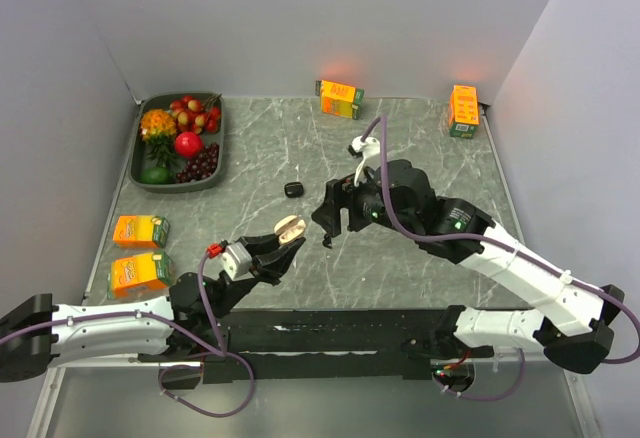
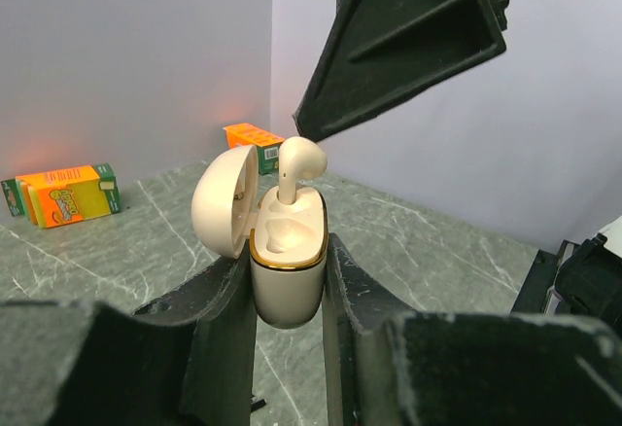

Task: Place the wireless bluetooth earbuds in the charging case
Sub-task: Place the earbud in the charging case.

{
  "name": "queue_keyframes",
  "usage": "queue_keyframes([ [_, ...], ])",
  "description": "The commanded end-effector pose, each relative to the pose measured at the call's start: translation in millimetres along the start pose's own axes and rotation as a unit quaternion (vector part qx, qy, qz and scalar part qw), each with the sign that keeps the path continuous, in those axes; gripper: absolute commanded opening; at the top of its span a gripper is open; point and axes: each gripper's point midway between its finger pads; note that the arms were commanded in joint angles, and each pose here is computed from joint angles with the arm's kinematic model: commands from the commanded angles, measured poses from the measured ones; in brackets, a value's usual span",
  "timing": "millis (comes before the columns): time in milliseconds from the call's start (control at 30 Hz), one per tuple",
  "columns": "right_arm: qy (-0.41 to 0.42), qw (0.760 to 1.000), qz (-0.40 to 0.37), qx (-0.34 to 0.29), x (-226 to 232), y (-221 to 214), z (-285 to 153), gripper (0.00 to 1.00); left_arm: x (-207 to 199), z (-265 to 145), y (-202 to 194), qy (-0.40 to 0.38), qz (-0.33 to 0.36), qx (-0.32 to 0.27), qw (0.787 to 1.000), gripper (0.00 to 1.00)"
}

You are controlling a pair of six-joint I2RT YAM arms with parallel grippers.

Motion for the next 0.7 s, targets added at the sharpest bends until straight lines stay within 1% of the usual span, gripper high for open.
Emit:
queue_keyframes([
  [0, 0.012, 1.000, -0.014, 0.005, 10, 2, -2, 0.83, -5, 8, 24, -0.007, -0.010, -0.038, 0.999, 0.01],
  [333, 0.030, 0.999, -0.026, 0.017, 24, -5, 2, 0.84, -5, 9, 23, -0.007, -0.010, -0.036, 0.999, 0.01],
  [667, 0.047, 0.998, -0.037, 0.008, 38, 3, 4, 0.85, -5, 8, 24, -0.007, -0.012, -0.036, 0.999, 0.01],
])
Point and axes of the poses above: each gripper's point midway between its finger pads, its own z axis out along the fingers, its own x axis along the line the jaws close on, y = z × x, and after that the axes turned 3 degrees about -z, right-handed
